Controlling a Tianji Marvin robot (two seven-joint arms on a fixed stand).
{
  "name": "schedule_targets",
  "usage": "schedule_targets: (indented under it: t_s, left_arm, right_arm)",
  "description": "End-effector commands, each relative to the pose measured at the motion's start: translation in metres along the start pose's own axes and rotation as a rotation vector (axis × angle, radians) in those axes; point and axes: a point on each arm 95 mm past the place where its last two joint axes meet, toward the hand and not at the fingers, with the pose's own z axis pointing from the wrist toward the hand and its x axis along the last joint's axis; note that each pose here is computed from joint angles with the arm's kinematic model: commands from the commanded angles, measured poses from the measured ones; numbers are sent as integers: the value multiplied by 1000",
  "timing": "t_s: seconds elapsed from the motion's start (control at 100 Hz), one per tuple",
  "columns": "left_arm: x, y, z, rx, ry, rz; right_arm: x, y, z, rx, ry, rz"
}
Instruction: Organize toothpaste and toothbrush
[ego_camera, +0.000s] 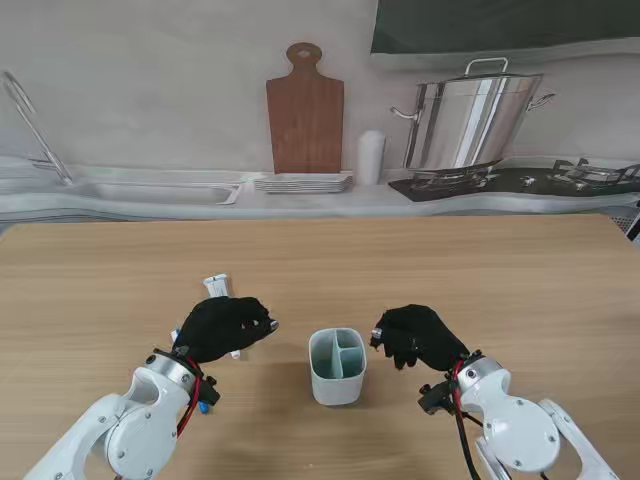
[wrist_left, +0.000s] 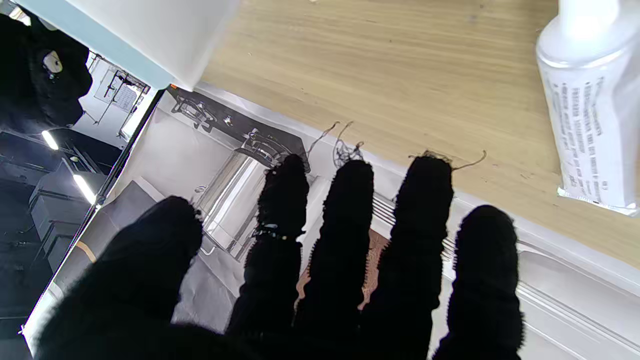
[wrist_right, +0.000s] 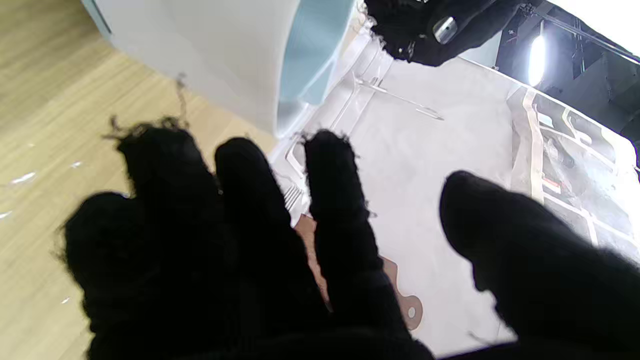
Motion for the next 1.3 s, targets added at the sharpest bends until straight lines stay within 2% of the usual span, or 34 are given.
schedule_targets:
  t_s: [0.0, 0.57, 0.66, 0.74, 0.84, 0.98, 1.16, 1.29]
  left_arm:
    - [4, 0, 0, -13, 11, -6]
    - [2, -6, 0, 3, -9, 7]
    - [2, -4, 1, 3, -12, -51]
    - [-1, -8, 0, 6, -12, 28]
    - [-2, -12, 0, 6, -18, 23]
    - [-7, -30, 0, -7, -11, 102]
    - [-10, -60, 1, -32, 43, 199]
    - [-16, -75, 3, -76, 80, 262]
  right_arm:
    - [-1, -6, -3, 24, -5, 9]
    - [-1, -4, 1, 33, -3, 9]
    - [-1, -5, 1, 31, -8, 5]
    - [-1, -5, 1, 31, -12, 4]
    - [-1, -5, 0, 28, -13, 5]
    - [-2, -5, 0, 29, -12, 2]
    - [-2, -4, 0, 21, -15, 3]
    - [-2, -3, 0, 21, -16, 3]
